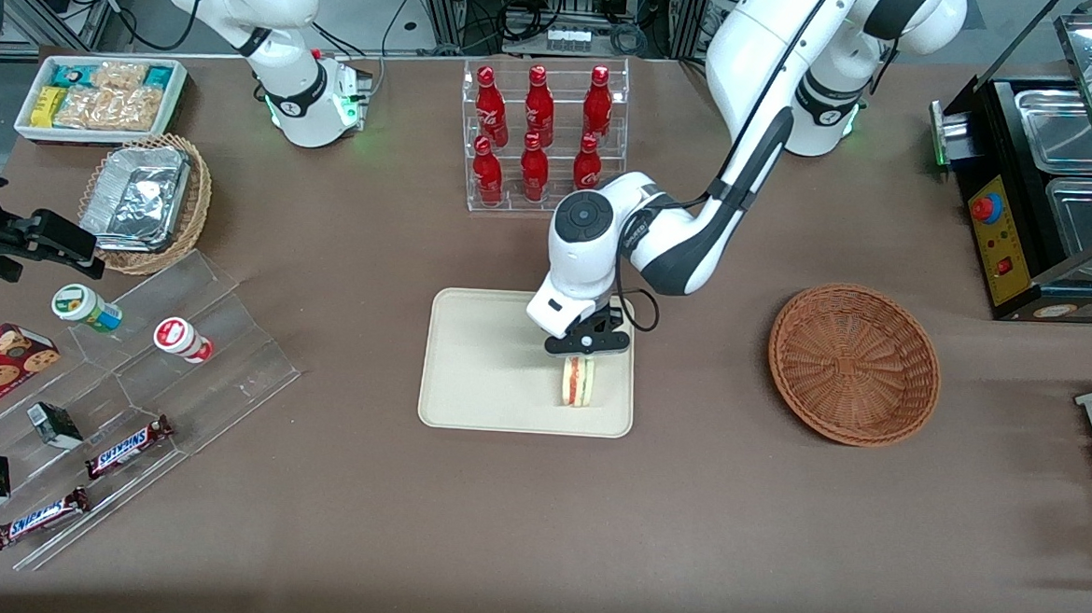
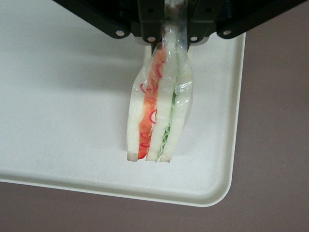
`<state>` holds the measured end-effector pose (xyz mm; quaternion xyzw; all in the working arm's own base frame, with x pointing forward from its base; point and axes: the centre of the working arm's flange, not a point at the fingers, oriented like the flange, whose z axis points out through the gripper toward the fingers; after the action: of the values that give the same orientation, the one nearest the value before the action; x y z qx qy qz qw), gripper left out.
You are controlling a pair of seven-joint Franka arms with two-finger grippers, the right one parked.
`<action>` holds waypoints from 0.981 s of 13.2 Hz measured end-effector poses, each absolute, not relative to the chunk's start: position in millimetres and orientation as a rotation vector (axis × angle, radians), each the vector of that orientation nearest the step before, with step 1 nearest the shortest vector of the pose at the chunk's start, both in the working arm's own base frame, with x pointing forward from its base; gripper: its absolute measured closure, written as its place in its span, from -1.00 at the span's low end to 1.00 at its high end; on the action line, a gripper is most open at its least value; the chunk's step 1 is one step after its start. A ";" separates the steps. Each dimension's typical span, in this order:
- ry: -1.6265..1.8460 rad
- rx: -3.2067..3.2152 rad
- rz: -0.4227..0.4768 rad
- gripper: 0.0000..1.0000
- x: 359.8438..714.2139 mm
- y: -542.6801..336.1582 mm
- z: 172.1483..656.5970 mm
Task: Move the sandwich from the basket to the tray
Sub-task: 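Lower the sandwich onto the cream tray and open the left gripper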
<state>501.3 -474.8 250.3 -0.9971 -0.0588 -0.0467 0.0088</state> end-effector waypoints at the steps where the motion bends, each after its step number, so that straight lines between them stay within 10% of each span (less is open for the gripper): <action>1: -0.193 -3.112 -0.142 0.70 501.4 -474.3 247.8; 3: -0.199 -3.109 -0.139 0.59 501.4 -473.7 245.1; 8: -0.236 -3.107 -0.163 -0.39 511.7 -471.1 261.6; 11: -0.290 -3.047 -0.139 -0.97 520.5 -458.6 326.0; 13: -0.346 -2.998 -0.130 -1.00 522.1 -435.3 386.1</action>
<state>522.1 -435.3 386.1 -0.9906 -0.1145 -0.0431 0.0605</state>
